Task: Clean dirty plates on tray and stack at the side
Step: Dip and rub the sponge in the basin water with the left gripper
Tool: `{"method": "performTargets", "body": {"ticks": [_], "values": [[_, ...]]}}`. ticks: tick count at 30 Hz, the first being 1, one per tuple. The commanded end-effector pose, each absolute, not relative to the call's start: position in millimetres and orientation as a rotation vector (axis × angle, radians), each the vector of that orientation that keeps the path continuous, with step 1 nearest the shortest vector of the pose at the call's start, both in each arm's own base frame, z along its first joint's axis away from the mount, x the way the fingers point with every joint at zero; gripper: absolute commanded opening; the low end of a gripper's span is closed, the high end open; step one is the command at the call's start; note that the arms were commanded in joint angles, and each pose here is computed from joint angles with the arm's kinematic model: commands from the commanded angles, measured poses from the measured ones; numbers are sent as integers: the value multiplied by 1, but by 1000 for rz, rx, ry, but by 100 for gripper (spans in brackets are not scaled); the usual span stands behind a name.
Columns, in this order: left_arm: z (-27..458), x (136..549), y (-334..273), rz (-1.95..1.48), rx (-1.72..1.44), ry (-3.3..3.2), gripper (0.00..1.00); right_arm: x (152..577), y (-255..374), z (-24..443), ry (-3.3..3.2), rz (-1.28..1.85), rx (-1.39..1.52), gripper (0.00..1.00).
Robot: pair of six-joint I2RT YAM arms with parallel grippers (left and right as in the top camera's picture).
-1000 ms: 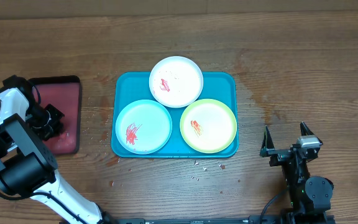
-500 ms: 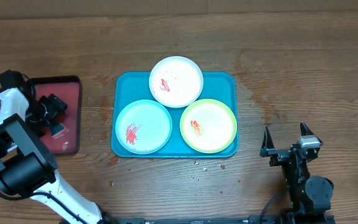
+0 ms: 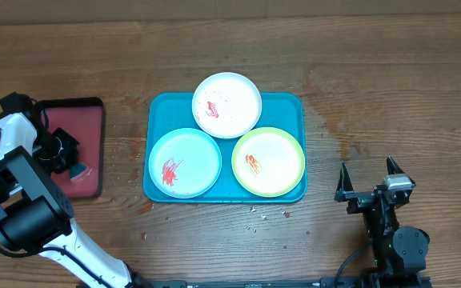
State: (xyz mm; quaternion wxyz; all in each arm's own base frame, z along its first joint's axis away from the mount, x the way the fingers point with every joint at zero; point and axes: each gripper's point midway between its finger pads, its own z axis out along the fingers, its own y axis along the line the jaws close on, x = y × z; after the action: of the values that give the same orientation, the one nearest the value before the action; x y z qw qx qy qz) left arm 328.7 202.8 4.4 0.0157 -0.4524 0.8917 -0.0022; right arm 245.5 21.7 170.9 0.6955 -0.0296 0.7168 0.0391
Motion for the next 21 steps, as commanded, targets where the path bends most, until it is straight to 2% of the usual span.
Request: {"method": "performTargets", "body": {"ticks": [1,4,5,6,8,10,12,13,21], "values": [[5,332,196,-55,-1404,2798,100,246,21,170,1594,80,-66,100],[5,325,189,-75,-1420,2831,100,246,21,170,1594,80,-65,100],[5,323,189,-75,-1424,2838,97,246,21,170,1594,80,-66,100],[5,322,188,-75,-1425,2840,90,246,21,170,1594,80,-66,100],[5,323,189,-72,-1424,2837,67,246,21,170,1594,80,-66,100],[5,323,189,-73,-1425,2836,36,246,21,170,1594,80,-66,100],[5,323,189,-73,-1425,2836,9,246,21,170,1594,80,-65,100],[5,323,189,-72,-1425,2837,4,246,21,170,1594,80,-66,100],[5,328,199,-21,-1410,2804,4,246,21,170,1594,80,-65,100]]}}
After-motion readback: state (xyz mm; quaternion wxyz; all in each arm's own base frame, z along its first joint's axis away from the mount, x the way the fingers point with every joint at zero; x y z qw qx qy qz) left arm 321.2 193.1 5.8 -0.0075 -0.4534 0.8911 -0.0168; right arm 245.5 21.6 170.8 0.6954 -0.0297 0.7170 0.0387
